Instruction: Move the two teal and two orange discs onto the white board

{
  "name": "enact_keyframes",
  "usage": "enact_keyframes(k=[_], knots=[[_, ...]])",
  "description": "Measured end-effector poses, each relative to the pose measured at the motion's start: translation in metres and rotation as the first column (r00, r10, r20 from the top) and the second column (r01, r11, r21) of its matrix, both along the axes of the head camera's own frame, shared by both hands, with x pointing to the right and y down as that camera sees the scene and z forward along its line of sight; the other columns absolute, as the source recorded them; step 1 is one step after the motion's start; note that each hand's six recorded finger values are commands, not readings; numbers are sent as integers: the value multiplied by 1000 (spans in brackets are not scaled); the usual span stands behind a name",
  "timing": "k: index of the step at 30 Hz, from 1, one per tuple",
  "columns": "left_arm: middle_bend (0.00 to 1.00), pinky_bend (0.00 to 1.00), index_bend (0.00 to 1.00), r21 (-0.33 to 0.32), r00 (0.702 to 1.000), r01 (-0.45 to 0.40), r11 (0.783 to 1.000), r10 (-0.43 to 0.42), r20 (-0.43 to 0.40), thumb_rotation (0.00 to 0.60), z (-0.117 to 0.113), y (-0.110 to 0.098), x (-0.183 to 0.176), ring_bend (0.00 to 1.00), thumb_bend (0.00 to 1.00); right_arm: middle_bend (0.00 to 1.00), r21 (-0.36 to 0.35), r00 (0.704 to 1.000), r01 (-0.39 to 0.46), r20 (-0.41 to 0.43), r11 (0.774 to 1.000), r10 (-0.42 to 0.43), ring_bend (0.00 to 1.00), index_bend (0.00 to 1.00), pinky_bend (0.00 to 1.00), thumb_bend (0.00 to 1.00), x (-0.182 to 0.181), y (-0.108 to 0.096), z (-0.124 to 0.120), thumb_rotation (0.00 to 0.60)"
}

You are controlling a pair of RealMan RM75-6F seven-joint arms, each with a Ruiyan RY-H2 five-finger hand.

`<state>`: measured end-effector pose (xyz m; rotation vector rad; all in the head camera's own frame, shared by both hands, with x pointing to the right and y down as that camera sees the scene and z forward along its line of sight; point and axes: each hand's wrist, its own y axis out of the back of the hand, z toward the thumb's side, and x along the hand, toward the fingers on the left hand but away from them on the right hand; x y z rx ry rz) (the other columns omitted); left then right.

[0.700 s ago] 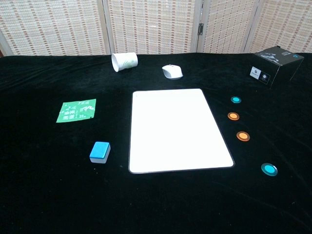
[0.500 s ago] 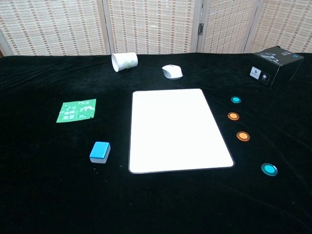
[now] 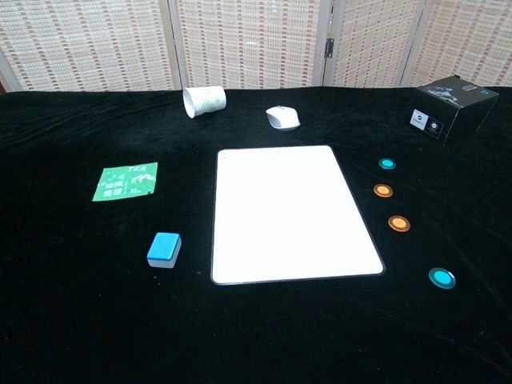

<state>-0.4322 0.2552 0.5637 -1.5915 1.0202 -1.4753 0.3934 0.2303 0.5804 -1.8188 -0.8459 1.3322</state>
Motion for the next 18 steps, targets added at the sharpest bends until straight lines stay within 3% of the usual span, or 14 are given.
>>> enact_keyframes(k=[5,11,18], knots=[[8,0,102,-6,1000,3,1000,-3,0,600,0,2,0,35,278,0,-84,997,76,22,994,-75,0,19,0,475,-20,7,21,600],[8,0,102,-22,1000,-5,1000,5,1,600,3,3,1,35,278,15,-154,987,159,14,975,-159,0,161,0,475,-45,14,53,600],[8,0,102,-31,1000,-12,999,12,-2,600,6,3,4,35,278,27,-196,979,201,15,960,-202,0,216,0,475,-64,18,79,600]])
